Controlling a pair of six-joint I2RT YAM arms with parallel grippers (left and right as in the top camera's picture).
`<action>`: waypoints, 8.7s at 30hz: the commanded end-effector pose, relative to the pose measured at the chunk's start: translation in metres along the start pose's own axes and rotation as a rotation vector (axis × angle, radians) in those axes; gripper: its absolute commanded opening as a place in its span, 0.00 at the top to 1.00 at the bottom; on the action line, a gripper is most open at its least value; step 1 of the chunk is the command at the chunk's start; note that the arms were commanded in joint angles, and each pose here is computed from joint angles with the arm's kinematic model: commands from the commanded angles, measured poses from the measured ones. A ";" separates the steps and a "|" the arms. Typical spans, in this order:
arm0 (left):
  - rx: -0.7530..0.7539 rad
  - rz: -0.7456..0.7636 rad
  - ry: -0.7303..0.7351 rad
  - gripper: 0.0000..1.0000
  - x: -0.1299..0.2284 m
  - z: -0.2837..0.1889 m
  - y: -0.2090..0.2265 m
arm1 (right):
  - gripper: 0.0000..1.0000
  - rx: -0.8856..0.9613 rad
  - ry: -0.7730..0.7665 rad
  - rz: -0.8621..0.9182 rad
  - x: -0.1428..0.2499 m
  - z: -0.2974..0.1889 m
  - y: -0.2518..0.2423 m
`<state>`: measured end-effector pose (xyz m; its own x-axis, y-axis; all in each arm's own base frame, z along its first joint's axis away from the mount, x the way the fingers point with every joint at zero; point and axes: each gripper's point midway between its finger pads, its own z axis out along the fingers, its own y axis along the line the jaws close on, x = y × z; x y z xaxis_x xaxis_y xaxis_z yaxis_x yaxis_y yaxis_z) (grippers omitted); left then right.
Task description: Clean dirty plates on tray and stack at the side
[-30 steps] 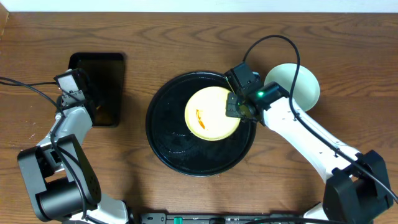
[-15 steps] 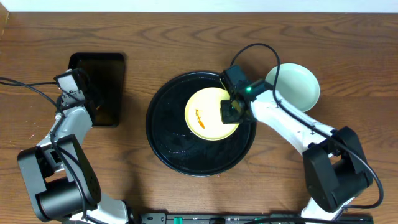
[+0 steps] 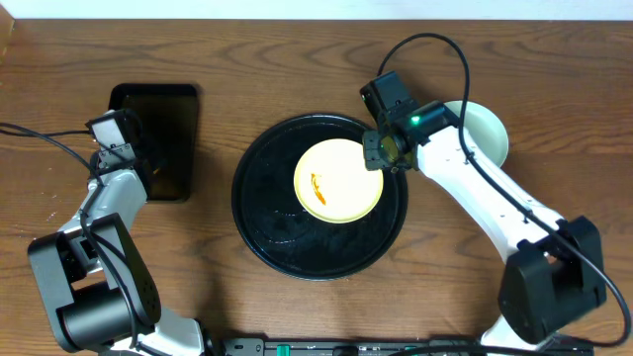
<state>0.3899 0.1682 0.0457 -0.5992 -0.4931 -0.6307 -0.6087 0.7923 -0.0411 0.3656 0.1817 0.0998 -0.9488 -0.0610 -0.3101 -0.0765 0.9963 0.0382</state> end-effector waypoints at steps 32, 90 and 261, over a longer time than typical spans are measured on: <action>-0.008 0.009 0.013 0.92 0.006 0.001 0.003 | 0.99 -0.167 0.201 -0.088 0.042 0.089 0.050; 0.179 -0.061 -0.088 0.92 -0.026 0.014 -0.032 | 0.99 -0.099 0.199 -0.113 0.049 0.089 0.051; 0.319 0.195 0.414 0.92 0.224 -0.125 -0.214 | 0.99 -0.077 0.166 0.101 0.051 0.087 0.071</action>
<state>0.3258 -0.1589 0.0154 -0.8510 -0.4369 -0.2916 -0.3695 0.8925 -0.2587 0.3362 0.2624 0.0083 -0.9908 0.0088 -0.1350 -0.0143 0.9855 0.1691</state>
